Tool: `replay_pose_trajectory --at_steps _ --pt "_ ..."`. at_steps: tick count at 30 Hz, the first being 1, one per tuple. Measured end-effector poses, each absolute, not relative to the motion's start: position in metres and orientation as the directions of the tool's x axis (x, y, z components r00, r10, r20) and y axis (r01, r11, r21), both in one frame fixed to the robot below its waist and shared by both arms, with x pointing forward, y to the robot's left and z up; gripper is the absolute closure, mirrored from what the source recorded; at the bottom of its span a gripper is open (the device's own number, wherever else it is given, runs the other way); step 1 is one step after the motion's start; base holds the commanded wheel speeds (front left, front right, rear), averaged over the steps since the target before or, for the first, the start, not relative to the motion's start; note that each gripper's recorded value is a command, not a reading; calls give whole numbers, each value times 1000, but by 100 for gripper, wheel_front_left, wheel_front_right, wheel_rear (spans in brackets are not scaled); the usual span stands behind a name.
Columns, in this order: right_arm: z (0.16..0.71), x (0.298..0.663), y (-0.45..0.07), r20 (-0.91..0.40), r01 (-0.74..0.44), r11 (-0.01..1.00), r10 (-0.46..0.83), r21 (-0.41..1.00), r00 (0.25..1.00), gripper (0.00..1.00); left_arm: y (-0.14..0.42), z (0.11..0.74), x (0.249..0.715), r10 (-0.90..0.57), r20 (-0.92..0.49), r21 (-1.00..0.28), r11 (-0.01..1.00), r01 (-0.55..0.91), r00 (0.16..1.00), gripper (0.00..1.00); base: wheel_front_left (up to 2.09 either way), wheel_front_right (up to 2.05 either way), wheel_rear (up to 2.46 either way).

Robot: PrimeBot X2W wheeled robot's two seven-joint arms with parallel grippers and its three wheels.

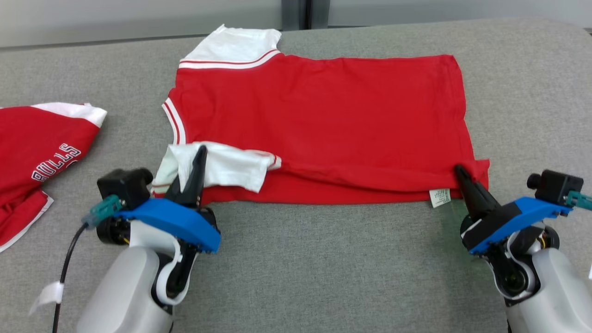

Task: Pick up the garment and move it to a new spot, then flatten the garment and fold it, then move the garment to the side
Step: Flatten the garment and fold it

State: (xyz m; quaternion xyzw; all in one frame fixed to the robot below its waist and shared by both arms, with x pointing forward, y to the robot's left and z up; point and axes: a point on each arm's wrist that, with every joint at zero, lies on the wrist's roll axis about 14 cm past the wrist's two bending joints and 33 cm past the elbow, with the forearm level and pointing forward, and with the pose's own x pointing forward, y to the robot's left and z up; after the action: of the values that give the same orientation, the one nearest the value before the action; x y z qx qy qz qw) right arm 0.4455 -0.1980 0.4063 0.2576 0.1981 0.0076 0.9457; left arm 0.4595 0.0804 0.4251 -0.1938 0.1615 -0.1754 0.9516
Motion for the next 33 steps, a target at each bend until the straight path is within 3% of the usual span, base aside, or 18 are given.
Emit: replay_pose_trajectory --at_steps 3,4,5,6,17,33 --pt "404 456 -197 -374 84 873 117 481 920 95 80 424 470 -400 -245 -409 869 280 883 100 0 0 0" --pt "405 459 -197 -366 83 873 114 481 924 7 81 423 472 -398 -252 -405 871 277 882 100 0 0 0" --pt "405 462 -197 -366 79 874 116 479 923 0 81 422 475 -396 -255 -398 874 277 882 33 0 0 0" --pt "406 464 -195 -363 73 876 121 477 924 0 82 422 477 -391 -252 -389 879 278 885 0 0 0 0" --pt "418 455 -208 -290 21 926 96 376 952 0 108 437 481 -305 -153 -371 900 231 940 0 0 0 0" --pt "399 440 -233 -348 33 969 56 243 936 0 132 382 426 -265 -341 -270 947 176 902 0 0 0 0"
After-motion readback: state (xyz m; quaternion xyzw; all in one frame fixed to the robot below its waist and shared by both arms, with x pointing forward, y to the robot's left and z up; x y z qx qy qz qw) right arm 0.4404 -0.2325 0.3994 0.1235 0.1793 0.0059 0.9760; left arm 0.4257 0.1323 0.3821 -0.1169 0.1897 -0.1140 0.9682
